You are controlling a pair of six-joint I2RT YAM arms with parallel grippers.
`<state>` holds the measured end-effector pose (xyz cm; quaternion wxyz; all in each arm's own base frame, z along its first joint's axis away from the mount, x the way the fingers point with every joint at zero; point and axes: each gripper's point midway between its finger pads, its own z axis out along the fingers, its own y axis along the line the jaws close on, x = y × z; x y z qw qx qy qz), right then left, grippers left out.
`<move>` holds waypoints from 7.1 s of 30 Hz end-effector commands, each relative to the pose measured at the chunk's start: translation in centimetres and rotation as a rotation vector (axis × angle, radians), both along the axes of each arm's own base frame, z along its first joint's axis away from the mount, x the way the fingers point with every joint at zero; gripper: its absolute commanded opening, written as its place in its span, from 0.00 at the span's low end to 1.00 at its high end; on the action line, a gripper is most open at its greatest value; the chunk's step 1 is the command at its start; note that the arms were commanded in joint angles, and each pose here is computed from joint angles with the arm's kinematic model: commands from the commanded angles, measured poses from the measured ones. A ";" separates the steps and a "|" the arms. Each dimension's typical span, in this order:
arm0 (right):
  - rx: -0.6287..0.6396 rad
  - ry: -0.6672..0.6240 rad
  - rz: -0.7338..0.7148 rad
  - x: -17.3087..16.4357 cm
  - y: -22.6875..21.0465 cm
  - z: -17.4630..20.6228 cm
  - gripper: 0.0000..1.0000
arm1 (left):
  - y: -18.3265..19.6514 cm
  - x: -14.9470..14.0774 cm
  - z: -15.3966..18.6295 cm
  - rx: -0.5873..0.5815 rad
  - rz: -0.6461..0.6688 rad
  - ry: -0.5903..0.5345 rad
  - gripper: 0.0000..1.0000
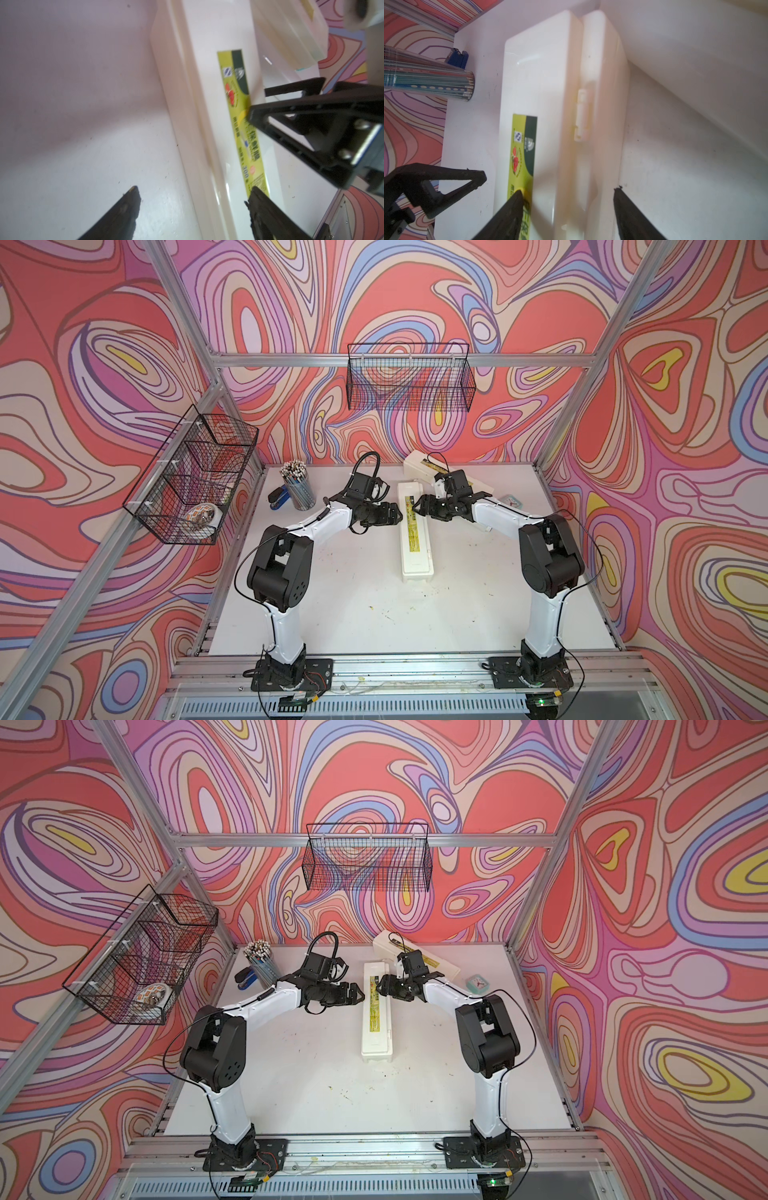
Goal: Put plastic wrap rolls into dispensers
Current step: Close the lid on the plastic wrap cutting box, then open the lid of the plastic wrap cutting box.
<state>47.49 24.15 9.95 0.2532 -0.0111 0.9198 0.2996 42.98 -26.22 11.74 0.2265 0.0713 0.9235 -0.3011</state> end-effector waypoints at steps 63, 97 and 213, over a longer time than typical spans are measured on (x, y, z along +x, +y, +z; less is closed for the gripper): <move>-0.062 0.668 0.173 -14.6 2.6 -18.9 0.21 | 4.0 0.7 -11.2 0.093 0.133 0.361 0.78; -0.189 0.148 -0.036 -3.0 -0.4 -3.4 0.69 | 3.6 0.9 -9.3 0.044 0.102 0.340 0.66; -0.067 -0.063 0.205 -10.5 5.9 7.8 0.98 | -7.1 -3.2 0.7 -0.104 -0.136 0.147 0.33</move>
